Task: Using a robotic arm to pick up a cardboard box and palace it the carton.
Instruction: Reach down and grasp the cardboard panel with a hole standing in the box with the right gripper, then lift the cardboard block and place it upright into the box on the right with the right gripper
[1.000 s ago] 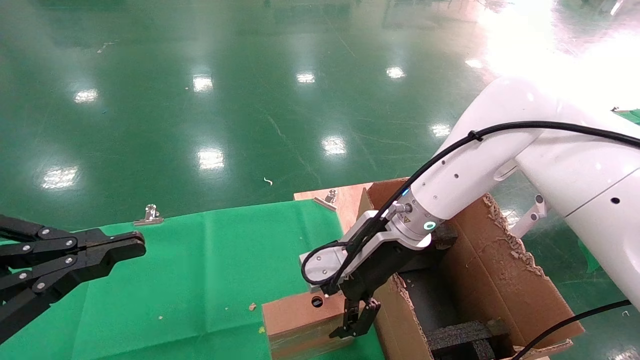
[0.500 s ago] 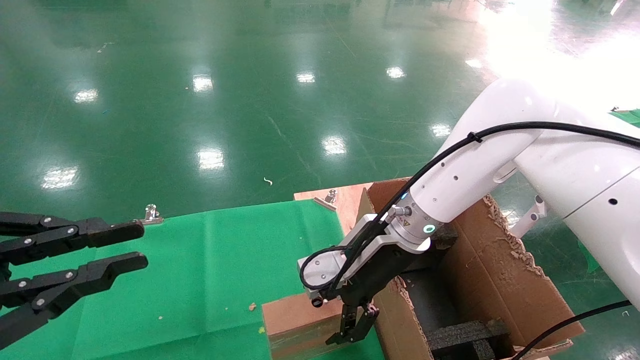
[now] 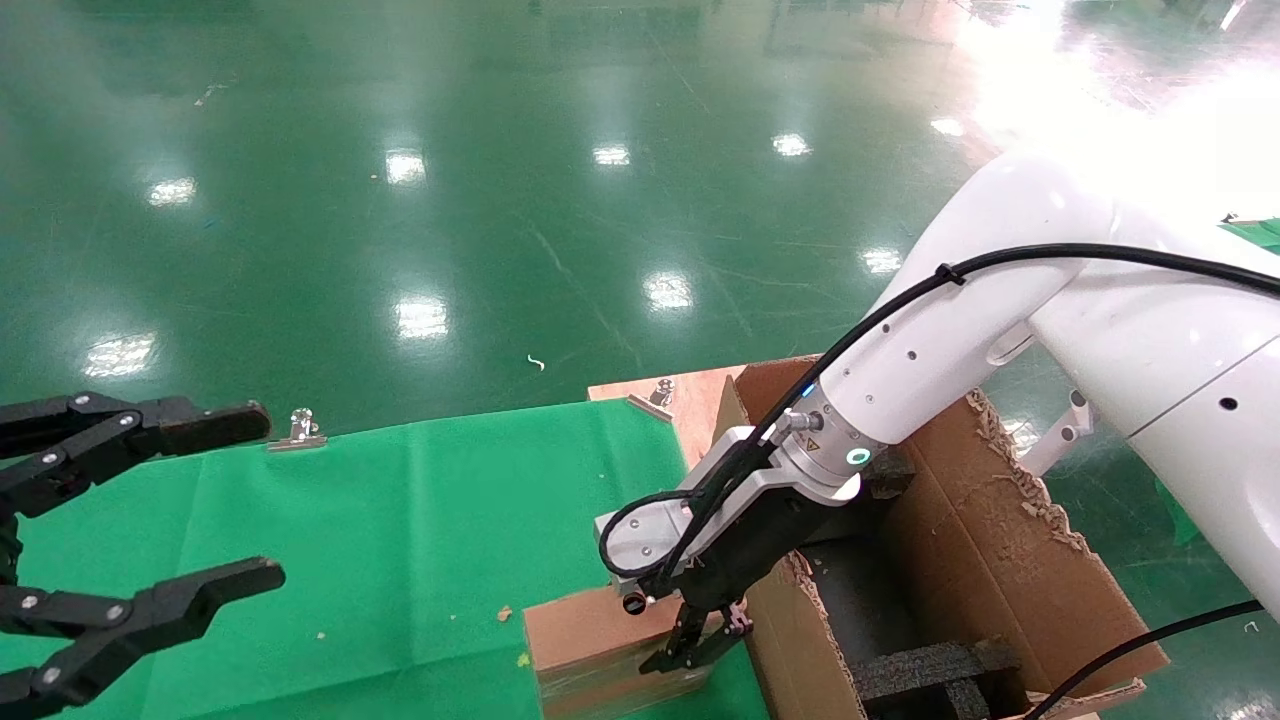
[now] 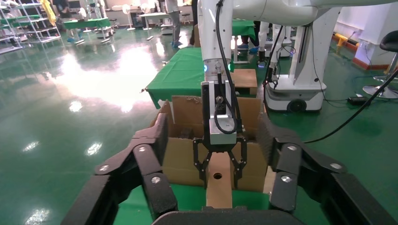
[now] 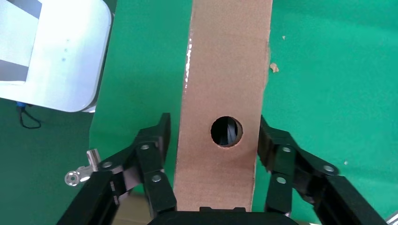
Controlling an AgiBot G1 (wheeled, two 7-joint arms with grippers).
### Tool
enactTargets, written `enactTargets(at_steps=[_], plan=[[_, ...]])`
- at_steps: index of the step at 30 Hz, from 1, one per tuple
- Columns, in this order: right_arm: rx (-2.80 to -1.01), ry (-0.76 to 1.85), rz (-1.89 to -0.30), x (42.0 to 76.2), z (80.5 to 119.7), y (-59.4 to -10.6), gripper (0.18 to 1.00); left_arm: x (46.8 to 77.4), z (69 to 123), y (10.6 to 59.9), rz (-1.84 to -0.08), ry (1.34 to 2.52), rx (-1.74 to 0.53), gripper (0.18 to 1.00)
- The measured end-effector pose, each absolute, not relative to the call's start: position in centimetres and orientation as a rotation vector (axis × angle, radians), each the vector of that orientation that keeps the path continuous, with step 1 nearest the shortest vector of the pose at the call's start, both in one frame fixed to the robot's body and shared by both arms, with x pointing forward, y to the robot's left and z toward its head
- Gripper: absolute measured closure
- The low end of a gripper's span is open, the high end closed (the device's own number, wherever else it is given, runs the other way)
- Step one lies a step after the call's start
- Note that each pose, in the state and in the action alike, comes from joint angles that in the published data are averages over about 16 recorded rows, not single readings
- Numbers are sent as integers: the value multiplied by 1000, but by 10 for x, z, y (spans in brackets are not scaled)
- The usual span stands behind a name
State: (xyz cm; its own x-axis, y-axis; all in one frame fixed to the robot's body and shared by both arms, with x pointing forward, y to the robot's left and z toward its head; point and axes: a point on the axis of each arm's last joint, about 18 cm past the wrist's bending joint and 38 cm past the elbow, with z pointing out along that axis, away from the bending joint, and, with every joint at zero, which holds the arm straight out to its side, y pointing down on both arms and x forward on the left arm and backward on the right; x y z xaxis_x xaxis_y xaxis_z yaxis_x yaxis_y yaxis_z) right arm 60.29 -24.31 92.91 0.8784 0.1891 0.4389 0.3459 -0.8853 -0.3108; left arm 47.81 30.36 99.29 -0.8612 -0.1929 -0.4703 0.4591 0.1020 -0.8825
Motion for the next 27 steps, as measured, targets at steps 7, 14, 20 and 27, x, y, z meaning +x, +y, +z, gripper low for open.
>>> enactTargets(at_steps=[7, 14, 20, 27], plan=[[-2663, -395, -569, 603, 929, -243, 581, 478, 993, 304, -1810, 1911, 259, 441], [-2647, -385, -580, 603, 936, -244, 695, 478, 993, 304, -1810, 1911, 259, 310], [-2602, -378, -634, 601, 965, -250, 735, 478, 993, 304, -1810, 1911, 259, 236], [-2518, -390, -776, 594, 1032, -264, 741, 478, 993, 304, -1810, 1911, 259, 196]])
